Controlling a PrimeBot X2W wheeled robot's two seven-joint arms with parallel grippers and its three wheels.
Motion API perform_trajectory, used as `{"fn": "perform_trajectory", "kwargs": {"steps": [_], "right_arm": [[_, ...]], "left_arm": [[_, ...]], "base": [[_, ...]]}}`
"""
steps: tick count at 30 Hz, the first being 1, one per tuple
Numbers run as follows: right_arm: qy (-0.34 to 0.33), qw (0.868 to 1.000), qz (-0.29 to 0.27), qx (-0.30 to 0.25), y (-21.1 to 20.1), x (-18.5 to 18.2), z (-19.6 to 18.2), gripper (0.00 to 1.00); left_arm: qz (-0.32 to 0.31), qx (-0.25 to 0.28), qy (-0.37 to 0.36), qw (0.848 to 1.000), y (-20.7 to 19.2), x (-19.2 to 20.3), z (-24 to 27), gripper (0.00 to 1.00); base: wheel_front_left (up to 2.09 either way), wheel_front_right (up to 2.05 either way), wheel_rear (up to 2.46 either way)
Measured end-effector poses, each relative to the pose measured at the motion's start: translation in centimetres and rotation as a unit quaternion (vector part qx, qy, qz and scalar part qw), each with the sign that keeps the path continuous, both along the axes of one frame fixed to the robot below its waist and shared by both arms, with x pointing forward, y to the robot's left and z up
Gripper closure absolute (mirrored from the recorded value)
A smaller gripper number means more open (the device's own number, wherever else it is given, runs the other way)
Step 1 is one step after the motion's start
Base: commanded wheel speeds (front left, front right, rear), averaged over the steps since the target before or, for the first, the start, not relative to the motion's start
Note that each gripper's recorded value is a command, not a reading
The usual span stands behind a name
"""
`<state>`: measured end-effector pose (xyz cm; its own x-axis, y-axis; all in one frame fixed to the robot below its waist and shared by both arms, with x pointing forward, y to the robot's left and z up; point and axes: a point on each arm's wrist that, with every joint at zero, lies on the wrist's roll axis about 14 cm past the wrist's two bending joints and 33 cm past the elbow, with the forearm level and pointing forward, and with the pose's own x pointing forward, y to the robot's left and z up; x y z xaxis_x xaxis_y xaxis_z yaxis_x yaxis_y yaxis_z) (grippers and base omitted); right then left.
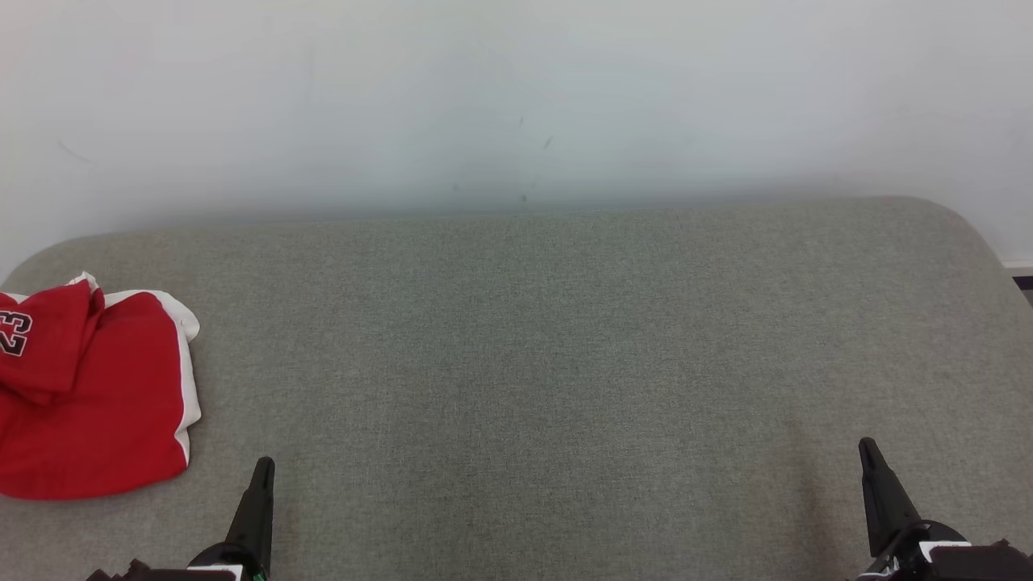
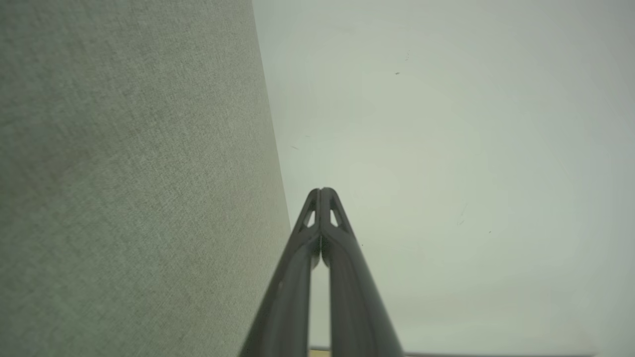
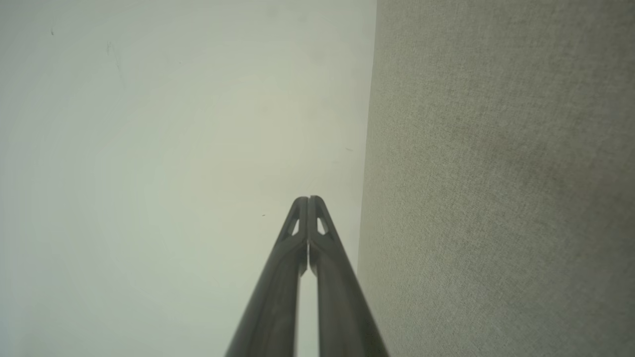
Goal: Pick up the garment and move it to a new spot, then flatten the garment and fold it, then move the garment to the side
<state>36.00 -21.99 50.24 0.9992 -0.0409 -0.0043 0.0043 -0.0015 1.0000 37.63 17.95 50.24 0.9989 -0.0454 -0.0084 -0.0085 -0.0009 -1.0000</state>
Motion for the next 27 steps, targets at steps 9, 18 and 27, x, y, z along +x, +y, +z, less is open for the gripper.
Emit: {"fn": "perform_trajectory", "kwargs": {"steps": [9, 18, 27], "right_arm": [[0.0, 1.0, 0.0, 0.0, 0.0, 0.0, 0.0, 1.0], [0.0, 1.0, 0.0, 0.0, 0.0, 0.0, 0.0, 1.0], [0.0, 1.0, 0.0, 0.0, 0.0, 0.0, 0.0, 0.0]], "left_arm": [[0.0, 0.0, 0.0, 1.0, 0.0, 0.0, 0.0, 1.0], [0.0, 0.0, 0.0, 1.0, 0.0, 0.0, 0.0, 1.0], [0.0, 0.0, 0.0, 1.0, 0.0, 0.0, 0.01, 0.0]], "base": [[0.0, 0.0, 0.0], [0.0, 0.0, 0.0], [0.0, 0.0, 0.0]]}}
